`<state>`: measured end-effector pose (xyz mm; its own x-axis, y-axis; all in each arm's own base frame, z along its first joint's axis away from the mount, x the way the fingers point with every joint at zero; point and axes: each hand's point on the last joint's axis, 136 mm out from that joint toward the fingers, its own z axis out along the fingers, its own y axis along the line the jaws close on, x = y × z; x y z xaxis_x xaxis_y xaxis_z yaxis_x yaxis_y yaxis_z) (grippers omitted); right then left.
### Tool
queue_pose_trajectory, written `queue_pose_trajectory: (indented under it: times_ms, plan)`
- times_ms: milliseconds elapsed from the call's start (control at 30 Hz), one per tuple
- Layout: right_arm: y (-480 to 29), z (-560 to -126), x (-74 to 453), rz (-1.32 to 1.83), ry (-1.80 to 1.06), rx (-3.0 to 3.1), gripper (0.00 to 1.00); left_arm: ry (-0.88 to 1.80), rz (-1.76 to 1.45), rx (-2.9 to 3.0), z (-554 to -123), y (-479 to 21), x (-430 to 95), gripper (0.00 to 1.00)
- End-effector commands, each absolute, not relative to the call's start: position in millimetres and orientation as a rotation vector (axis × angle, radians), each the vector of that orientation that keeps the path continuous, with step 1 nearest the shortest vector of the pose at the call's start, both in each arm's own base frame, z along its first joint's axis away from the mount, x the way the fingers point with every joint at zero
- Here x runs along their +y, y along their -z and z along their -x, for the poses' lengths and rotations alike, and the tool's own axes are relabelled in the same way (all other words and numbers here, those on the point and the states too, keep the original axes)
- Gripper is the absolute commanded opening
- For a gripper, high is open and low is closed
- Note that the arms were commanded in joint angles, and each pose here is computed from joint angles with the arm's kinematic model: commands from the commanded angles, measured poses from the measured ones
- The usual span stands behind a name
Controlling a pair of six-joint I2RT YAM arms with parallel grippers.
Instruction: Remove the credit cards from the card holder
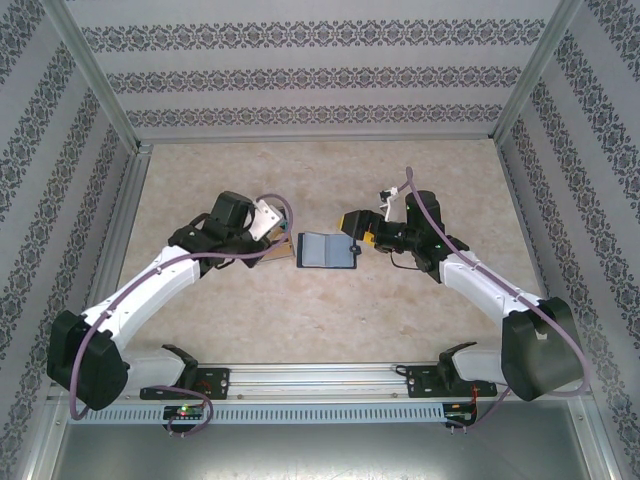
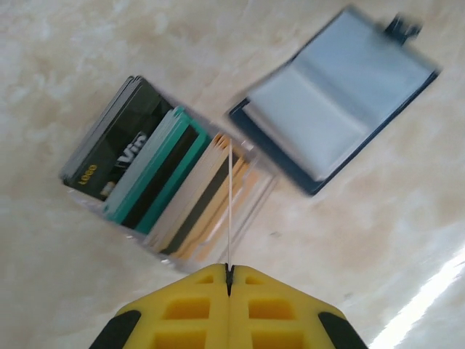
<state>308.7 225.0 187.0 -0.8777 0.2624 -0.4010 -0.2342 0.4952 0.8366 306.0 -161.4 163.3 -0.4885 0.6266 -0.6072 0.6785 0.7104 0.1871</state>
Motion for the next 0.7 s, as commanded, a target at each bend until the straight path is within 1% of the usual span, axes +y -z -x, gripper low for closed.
queue_pose_trajectory:
  times_ms: [0, 200, 533, 667]
  plan:
    - [-187, -311, 221, -0.013, -1.344, 2.244, 0.98, -0.149, -1.275, 2.081, -314, -165, -150, 0.00]
    - [-182, -313, 222, -0.025, -1.347, 2.267, 0.98, -0.268, -1.440, 1.981, -327, -156, -153, 0.00]
    - [-176, -320, 222, -0.048, -1.347, 2.283, 0.98, -0.226, -1.572, 1.970, -329, -133, -174, 0.00]
    - [-175, -322, 222, -0.050, -1.346, 2.285, 0.98, -0.227, -1.574, 1.984, -333, -125, -177, 0.00]
